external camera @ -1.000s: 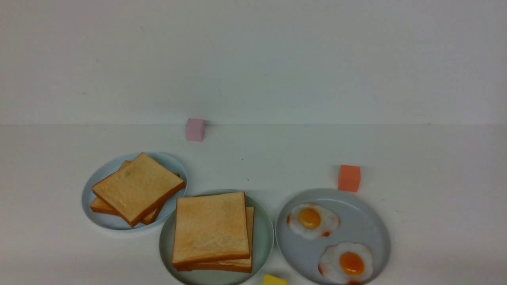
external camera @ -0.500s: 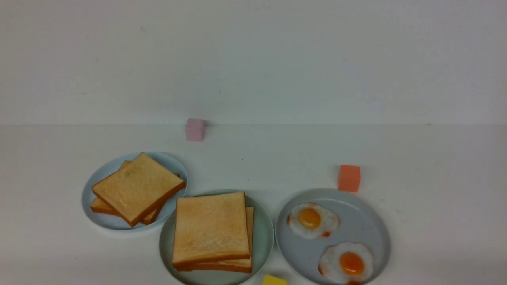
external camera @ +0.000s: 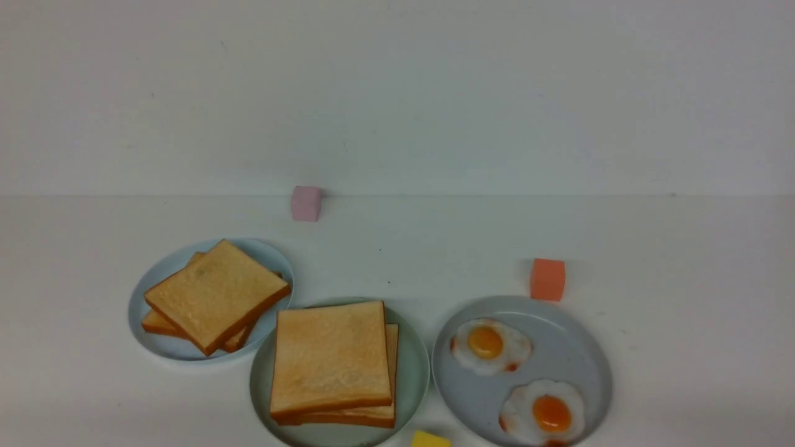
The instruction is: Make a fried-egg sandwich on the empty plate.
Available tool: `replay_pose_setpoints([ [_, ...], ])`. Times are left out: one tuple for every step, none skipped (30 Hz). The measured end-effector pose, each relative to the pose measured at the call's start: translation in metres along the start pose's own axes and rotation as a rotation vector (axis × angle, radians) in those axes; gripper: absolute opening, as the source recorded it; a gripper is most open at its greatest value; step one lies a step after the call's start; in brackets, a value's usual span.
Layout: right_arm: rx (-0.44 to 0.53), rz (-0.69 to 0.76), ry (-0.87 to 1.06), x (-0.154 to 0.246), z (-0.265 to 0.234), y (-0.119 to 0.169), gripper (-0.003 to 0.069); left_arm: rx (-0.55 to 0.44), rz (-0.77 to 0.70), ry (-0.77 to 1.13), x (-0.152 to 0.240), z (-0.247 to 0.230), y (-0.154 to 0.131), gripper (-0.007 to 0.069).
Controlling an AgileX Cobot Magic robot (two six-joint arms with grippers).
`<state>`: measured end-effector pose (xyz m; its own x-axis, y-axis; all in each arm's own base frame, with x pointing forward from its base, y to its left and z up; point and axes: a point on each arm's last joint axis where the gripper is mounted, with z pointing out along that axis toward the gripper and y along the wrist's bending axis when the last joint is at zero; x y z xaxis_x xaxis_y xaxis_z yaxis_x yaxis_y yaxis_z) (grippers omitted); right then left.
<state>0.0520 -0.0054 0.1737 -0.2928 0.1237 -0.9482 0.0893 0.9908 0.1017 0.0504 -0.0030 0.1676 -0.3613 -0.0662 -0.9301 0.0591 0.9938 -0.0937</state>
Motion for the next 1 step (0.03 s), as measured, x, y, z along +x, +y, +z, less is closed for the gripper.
replay_pose_setpoints([
  [0.000, 0.000, 0.000, 0.0000, 0.0000, 0.0000, 0.0130, 0.000, 0.000, 0.000, 0.0000, 0.0000, 0.0000, 0.0071],
])
